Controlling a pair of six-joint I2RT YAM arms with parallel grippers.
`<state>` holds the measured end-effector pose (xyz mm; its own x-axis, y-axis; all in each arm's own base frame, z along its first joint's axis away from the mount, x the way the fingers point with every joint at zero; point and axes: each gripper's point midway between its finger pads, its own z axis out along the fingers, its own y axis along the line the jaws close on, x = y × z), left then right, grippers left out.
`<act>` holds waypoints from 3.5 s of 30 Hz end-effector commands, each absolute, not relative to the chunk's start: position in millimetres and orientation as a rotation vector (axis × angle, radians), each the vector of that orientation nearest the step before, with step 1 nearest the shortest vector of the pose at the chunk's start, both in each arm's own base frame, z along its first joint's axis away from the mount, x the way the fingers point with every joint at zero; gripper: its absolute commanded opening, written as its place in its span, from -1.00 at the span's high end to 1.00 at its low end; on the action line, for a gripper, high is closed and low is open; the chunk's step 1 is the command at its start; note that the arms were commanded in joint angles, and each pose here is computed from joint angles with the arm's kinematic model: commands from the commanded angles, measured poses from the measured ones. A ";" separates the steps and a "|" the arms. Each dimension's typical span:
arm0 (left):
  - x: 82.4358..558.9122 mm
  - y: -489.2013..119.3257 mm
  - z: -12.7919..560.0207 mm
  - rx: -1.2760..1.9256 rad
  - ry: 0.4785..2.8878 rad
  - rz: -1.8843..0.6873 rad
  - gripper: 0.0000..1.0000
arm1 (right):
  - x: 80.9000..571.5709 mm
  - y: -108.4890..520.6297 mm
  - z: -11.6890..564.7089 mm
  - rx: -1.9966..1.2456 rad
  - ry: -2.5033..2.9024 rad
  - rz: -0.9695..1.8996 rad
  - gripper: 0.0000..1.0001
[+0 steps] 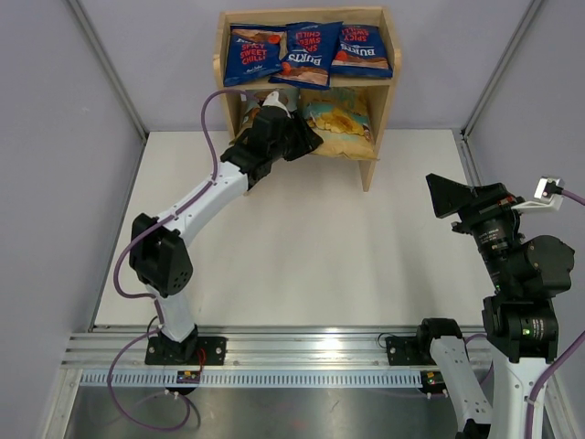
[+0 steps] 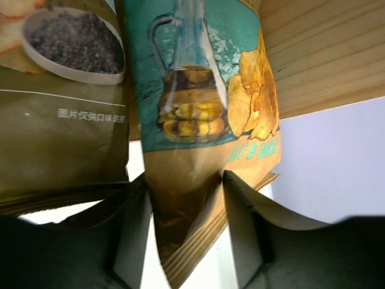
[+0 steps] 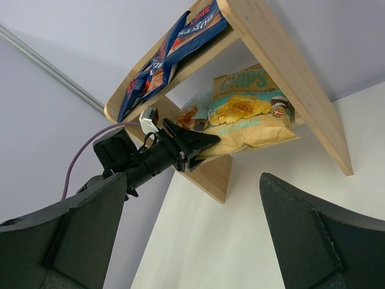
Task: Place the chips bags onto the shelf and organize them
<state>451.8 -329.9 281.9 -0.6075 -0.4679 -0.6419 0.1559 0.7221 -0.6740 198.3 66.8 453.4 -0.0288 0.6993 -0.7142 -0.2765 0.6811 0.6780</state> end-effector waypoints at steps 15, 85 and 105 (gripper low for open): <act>465.0 -324.3 366.9 -0.227 1.825 -0.910 0.64 | 189.4 73.8 461.1 0.329 1.373 0.839 -0.99; 238.9 -44.1 297.8 -0.090 1.888 0.078 -0.98 | 251.9 54.2 310.9 0.109 1.867 0.305 -0.99; 218.9 -25.8 246.7 -0.100 1.863 0.030 -0.98 | 228.3 37.8 282.2 0.260 1.865 0.277 -0.99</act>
<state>214.7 -23.2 229.7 -0.3537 -0.0099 -0.9353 -0.0950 0.9952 0.0254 228.8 42.5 272.7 -0.3691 0.2704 -0.8892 0.0125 0.9581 0.2862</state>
